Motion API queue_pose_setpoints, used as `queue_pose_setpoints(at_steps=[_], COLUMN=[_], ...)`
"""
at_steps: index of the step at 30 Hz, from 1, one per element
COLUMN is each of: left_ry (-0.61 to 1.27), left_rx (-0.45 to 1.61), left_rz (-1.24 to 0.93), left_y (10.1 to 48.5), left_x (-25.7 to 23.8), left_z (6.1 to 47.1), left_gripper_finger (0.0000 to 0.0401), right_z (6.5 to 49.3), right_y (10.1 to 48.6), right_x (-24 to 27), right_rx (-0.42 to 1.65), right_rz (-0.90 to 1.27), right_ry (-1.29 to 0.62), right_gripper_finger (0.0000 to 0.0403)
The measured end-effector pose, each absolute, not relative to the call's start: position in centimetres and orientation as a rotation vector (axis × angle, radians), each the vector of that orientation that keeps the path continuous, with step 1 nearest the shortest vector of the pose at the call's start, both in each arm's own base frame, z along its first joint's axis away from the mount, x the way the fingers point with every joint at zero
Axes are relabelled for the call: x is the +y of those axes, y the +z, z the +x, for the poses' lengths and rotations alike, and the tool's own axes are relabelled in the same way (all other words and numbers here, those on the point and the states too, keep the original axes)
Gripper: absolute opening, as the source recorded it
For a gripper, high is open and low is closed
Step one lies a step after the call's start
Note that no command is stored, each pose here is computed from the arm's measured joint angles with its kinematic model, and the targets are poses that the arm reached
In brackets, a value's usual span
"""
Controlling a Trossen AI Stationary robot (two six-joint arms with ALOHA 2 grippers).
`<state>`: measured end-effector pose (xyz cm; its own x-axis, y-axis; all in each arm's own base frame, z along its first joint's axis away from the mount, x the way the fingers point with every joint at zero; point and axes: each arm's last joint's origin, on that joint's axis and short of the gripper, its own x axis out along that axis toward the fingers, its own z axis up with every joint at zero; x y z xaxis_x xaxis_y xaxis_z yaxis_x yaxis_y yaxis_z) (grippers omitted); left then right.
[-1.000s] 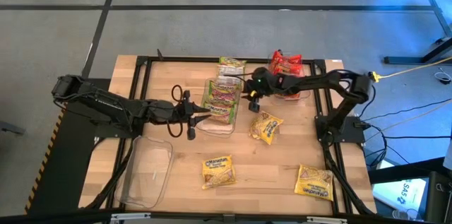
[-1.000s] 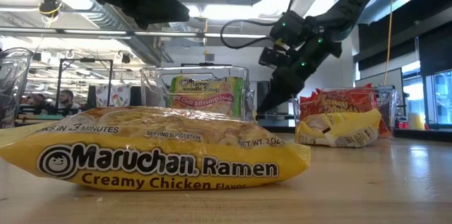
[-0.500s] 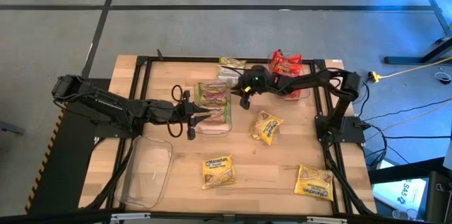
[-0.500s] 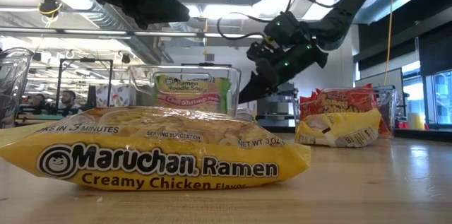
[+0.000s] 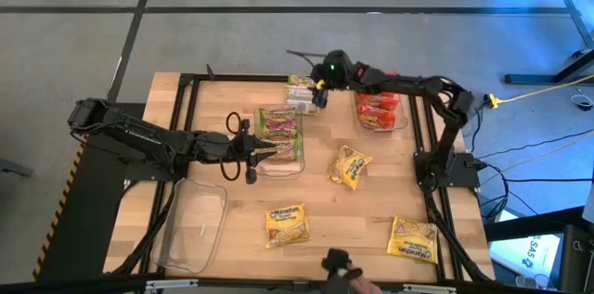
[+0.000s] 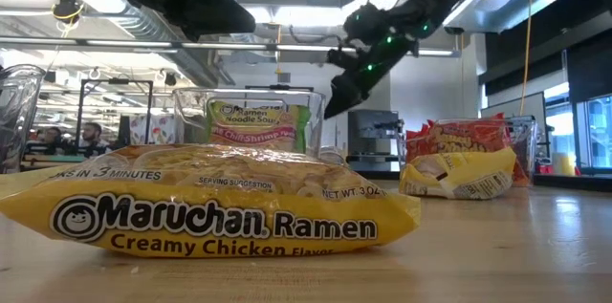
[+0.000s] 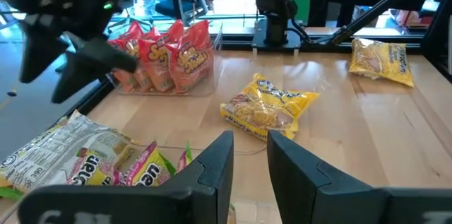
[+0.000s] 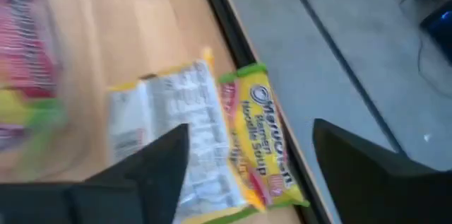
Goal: Sort Maruchan noodles
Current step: Put the yellow noodle pack into the bottom left transparent bin
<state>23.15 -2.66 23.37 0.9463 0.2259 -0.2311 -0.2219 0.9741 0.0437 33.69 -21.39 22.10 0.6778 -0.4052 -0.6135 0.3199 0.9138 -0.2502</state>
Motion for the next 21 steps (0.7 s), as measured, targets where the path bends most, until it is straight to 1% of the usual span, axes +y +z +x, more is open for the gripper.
queue_pose_setpoints(at_steps=[3,7,10,14,19,21], left_ry=[0.228,0.228,0.228,0.23,0.249,0.256], left_rx=[0.237,0.238,0.237,0.238,0.238,0.238], left_rz=[0.018,0.018,0.018,0.018,0.016,0.015], left_y=[23.4,23.4,23.4,23.4,23.4,23.4], left_x=[-2.7,-2.7,-2.7,-2.6,-2.2,-2.0], left_z=[23.1,23.1,23.1,23.1,23.2,23.2], left_gripper_finger=[0.0081,0.0082,0.0082,0.0082,0.0082,0.0082], right_z=[33.7,34.1,34.5,35.0,34.9,34.9], right_y=[21.0,18.3,16.5,15.1,14.8,14.8], right_x=[-23.4,-25.0,-25.0,-24.7,-24.7,-24.7], right_rx=[0.727,0.74,0.764,0.801,0.836,0.838], right_rz=[-0.067,0.015,0.06,0.039,0.017,0.02], right_ry=[-0.356,-0.246,-0.175,-0.151,-0.166,-0.164], right_gripper_finger=[0.0303,0.0321,0.0323,0.0323,0.0322,0.0315])
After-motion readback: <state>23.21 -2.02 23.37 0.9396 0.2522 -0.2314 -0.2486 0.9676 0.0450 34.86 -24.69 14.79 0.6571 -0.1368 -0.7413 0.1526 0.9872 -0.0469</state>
